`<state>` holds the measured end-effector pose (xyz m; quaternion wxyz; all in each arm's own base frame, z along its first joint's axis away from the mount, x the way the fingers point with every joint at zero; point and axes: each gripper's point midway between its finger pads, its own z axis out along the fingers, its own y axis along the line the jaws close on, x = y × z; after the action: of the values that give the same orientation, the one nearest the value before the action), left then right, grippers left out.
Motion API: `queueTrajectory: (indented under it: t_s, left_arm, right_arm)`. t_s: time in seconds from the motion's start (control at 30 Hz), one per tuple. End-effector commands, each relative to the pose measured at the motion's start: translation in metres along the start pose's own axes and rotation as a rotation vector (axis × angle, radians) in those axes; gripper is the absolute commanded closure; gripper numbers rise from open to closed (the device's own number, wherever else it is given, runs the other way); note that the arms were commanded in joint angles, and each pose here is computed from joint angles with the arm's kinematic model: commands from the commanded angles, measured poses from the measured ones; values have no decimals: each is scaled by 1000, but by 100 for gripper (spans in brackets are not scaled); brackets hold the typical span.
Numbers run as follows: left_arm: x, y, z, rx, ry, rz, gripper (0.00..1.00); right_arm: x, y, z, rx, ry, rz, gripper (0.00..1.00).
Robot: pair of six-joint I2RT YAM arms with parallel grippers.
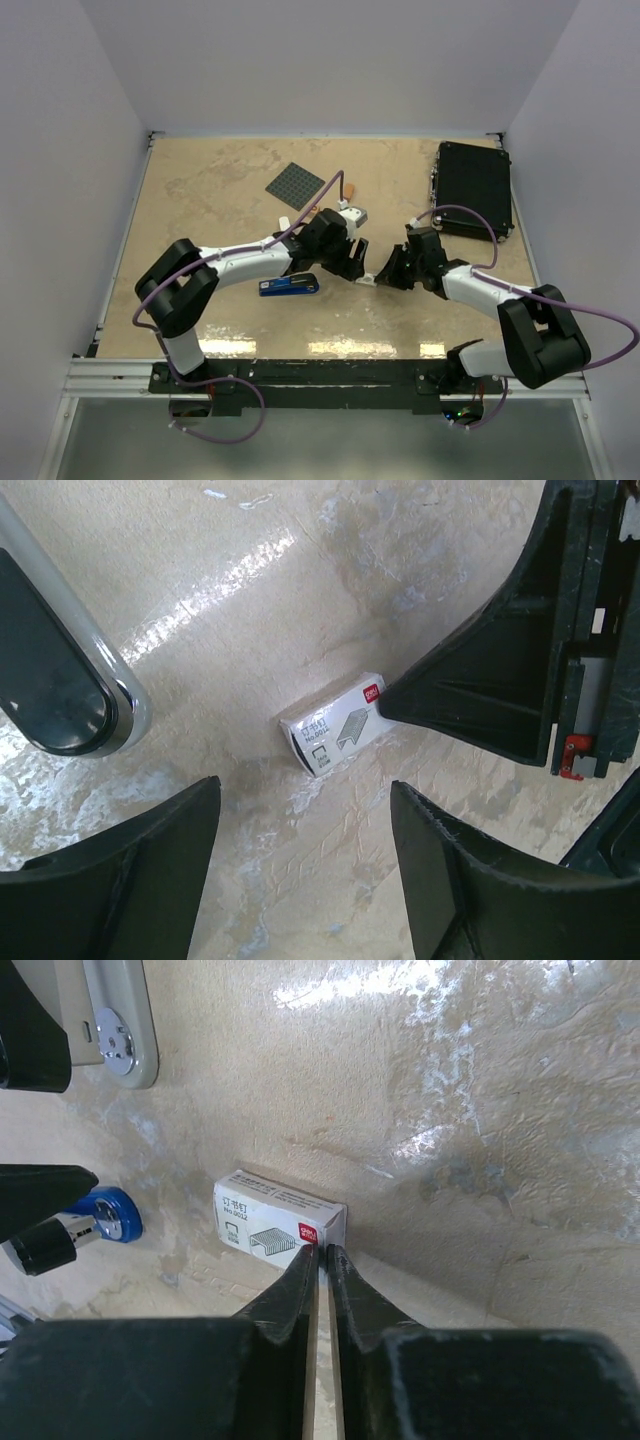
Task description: Load the staples into the stapler
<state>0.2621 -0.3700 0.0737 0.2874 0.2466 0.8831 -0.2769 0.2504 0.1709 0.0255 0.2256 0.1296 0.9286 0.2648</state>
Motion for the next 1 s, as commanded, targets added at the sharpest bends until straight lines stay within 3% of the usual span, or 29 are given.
queueTrajectory:
  t_s: [0.0,0.3,0.57,0.97]
  left_arm:
    - [-14,-9,4,11,-20,-37,28]
    - [-4,4,16,-79,25,-141,40]
    - [3,7,25,-90,37,-158,57]
    - [0,1,35,-51,25,-194,59]
  right_arm:
    - [-9,-1,-5,30,-22,-26,96]
    - [-8,-2,-7,29,-25,-34,100]
    - [-10,0,-8,22,-27,-50,100]
    - [-8,0,-6,21,-16,-61,99]
